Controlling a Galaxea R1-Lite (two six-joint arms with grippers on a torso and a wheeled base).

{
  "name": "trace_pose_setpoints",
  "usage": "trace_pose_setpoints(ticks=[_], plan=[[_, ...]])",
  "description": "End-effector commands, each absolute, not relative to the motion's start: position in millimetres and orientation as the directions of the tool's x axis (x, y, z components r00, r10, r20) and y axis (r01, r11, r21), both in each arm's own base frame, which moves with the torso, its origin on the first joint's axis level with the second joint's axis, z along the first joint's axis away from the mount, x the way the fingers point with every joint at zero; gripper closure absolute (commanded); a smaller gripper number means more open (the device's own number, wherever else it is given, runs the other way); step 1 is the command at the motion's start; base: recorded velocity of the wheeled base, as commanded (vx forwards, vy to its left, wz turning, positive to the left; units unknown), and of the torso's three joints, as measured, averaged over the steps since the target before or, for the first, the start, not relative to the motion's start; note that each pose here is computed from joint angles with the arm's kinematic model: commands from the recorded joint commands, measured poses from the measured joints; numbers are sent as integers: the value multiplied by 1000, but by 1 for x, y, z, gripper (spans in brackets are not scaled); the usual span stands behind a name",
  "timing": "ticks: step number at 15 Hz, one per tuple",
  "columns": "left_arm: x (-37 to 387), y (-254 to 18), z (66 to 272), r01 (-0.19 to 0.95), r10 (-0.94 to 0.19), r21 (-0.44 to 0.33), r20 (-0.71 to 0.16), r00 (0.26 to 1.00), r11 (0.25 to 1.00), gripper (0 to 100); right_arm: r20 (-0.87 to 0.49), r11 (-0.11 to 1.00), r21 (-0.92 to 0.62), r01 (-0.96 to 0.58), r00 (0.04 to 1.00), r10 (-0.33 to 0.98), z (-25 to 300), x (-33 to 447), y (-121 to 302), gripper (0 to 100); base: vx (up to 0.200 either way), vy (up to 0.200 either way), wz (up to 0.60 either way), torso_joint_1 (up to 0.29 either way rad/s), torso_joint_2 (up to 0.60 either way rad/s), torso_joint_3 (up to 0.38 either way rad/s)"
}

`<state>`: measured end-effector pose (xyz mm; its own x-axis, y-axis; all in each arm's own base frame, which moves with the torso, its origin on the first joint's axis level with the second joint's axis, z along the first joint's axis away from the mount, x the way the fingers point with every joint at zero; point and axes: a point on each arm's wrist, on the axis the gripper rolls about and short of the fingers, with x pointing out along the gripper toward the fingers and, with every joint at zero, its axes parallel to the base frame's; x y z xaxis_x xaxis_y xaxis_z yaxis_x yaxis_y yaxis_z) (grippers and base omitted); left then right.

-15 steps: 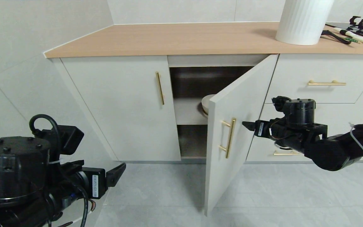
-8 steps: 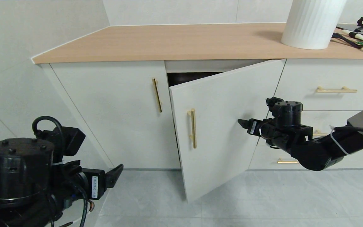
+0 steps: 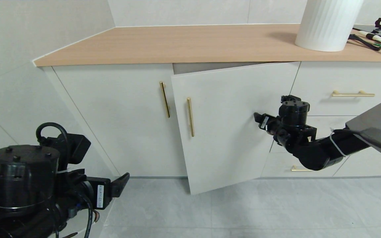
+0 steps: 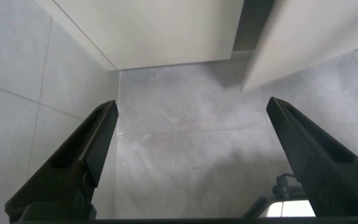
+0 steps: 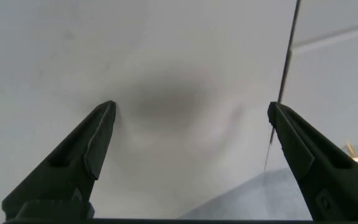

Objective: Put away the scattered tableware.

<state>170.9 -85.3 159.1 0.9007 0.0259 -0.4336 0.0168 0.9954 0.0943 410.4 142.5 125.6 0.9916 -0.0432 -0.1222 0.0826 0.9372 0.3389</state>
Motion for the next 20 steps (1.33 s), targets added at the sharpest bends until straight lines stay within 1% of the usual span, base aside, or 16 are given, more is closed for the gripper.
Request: trace_pose_setpoints(ticks=[1,3,4,6,11,14,17,18,20], plan=[[171,-85,159,17,26,95,-434,900,995,0,-132,937,334,106,989,-65,115,420,140,0,0,0,0,0,0,0],[172,-86,157,18,28,100,-441,897,995,0,-110,927,339,162,985,-132,116,431,132,0,0,0,0,0,0,0],[172,-86,157,19,29,102,-444,896,995,0,-92,915,343,213,977,-194,116,440,127,0,0,0,0,0,0,0],[172,-86,157,19,29,102,-444,896,995,0,-79,906,347,244,970,-231,115,447,124,0,0,0,0,0,0,0],[172,-86,157,19,29,102,-444,896,995,0,-70,902,353,248,968,-239,117,447,123,0,0,0,0,0,0,0],[172,-86,157,19,28,101,-442,896,995,0,-60,904,358,235,972,-229,122,438,123,0,0,0,0,0,0,0],[168,-84,159,18,24,92,-432,901,996,0,-61,924,363,120,993,-105,146,396,127,0,0,0,0,0,0,0],[166,-82,163,13,22,80,-414,910,997,0,-27,926,374,47,999,-40,164,373,129,0,0,0,0,0,0,0],[159,-78,172,13,7,52,-368,930,999,0,29,930,369,1,1000,-12,196,329,116,0,0,0,0,0,0,0]])
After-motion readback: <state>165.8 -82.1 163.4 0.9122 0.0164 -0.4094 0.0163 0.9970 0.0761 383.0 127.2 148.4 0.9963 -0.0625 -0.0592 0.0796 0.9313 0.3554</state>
